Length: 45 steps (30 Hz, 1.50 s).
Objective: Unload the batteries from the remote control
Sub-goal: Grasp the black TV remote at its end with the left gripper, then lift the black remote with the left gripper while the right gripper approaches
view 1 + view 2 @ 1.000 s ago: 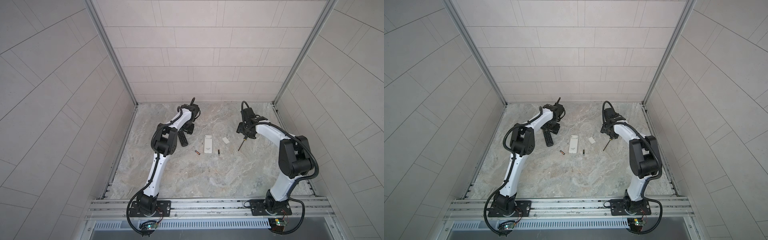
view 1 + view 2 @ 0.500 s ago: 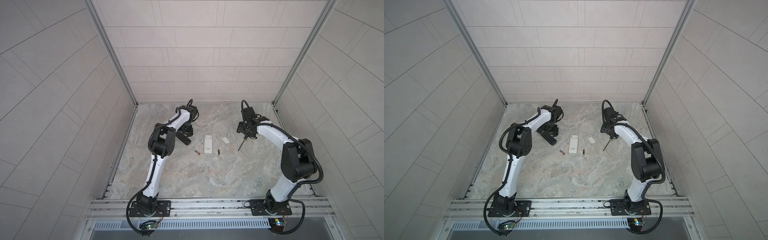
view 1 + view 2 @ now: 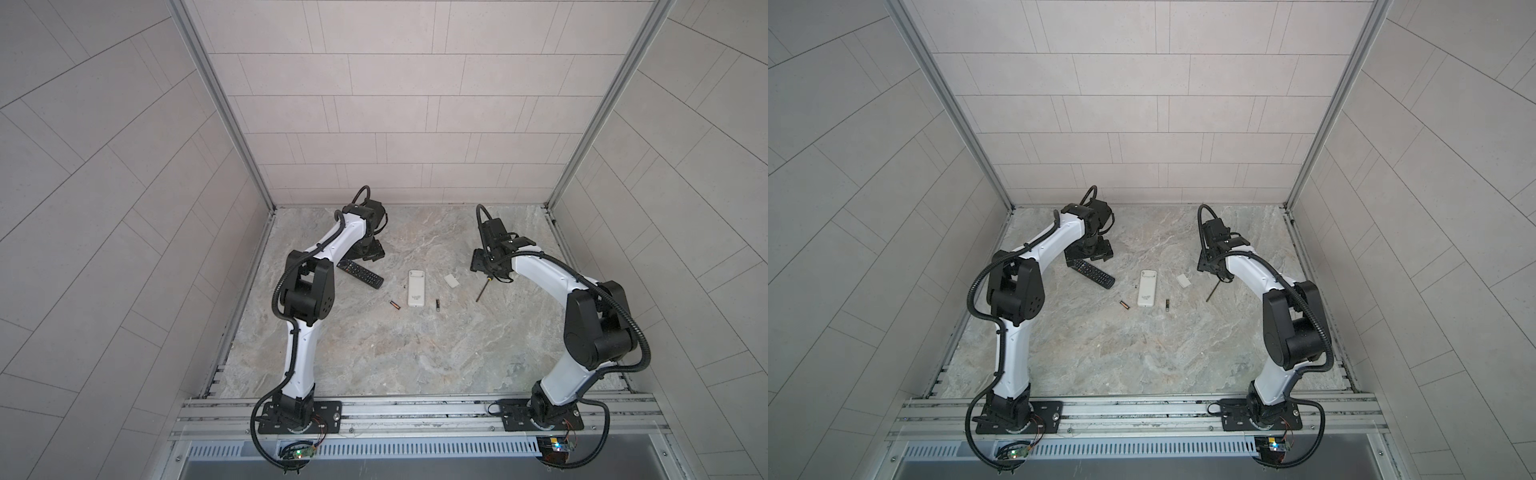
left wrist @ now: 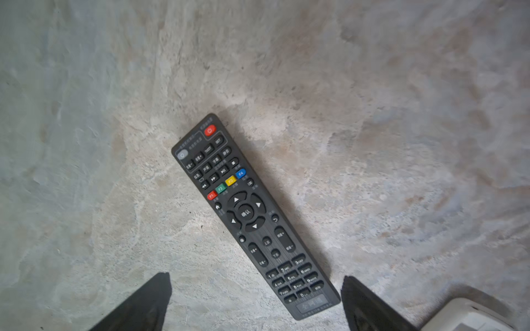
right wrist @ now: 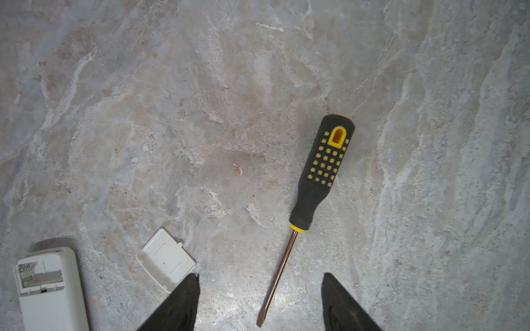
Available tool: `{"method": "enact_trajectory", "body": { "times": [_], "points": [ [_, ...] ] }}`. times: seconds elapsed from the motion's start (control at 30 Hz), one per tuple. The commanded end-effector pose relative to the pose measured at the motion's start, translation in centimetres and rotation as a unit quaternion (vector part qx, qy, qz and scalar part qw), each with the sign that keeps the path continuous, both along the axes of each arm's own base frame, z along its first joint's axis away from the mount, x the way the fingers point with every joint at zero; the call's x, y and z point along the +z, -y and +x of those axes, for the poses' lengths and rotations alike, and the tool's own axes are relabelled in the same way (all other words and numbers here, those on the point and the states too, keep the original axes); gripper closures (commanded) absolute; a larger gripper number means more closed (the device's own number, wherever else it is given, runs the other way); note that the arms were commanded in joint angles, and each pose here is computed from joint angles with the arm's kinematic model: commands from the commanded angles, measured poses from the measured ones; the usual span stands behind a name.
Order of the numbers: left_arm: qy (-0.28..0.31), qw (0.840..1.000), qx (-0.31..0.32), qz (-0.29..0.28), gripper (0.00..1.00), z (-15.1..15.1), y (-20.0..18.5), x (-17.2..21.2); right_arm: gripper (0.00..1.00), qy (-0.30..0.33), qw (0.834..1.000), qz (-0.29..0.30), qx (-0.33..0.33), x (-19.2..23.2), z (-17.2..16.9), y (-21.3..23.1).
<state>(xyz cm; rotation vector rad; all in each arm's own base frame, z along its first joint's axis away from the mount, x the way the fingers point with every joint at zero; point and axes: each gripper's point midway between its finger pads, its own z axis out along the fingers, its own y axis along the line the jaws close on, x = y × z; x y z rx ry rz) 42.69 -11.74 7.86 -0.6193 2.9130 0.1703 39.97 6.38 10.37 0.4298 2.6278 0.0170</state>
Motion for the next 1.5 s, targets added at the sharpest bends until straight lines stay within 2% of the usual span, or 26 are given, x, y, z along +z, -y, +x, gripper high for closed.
{"method": "enact_trajectory", "body": {
  "times": [0.0,0.27,0.53,0.7,0.77,1.03,1.13,1.3,1.47],
  "points": [
    [0.009,0.997,0.073,-0.035,0.0,0.3,0.6,-0.3,0.31,0.01,1.0,-0.004,0.02,0.8,-0.1,-0.4],
    [-0.017,0.986,0.161,-0.049,0.0,-0.2,1.1,-2.8,0.31,0.008,0.999,-0.001,0.037,0.7,-0.2,-1.0],
    [-0.009,0.984,0.178,-0.028,0.07,-0.7,-0.1,-4.1,0.32,0.005,0.999,0.006,0.048,0.6,-0.2,-1.6],
    [-0.023,0.98,0.191,-0.041,0.1,-1.2,-0.3,-6.2,0.33,0.008,0.998,0.01,0.056,0.9,-0.1,-2.2],
    [-0.021,0.98,0.193,-0.046,0.15,-1.0,-0.3,-6.8,0.34,0.011,0.998,0.008,0.058,1.3,-0.1,-2.4],
    [0.001,0.98,0.185,-0.068,0.49,-0.5,0.1,-7.2,0.35,0.027,0.997,0.006,0.073,3.0,-0.2,-3.2],
    [0.012,0.98,0.18,-0.083,0.57,-0.4,0.3,-7.1,0.35,0.03,0.996,0.017,0.081,3.3,-0.3,-3.8],
    [0.048,0.976,0.168,-0.128,0.64,0.3,1.3,-5.7,0.35,0.031,0.99,0.055,0.123,3.9,-0.4,-6.5],
    [0.108,0.964,0.147,-0.195,0.65,1.7,2.9,-2.4,0.35,0.044,0.965,0.143,0.213,5.0,-1.2,-13.5]
  ]
}}
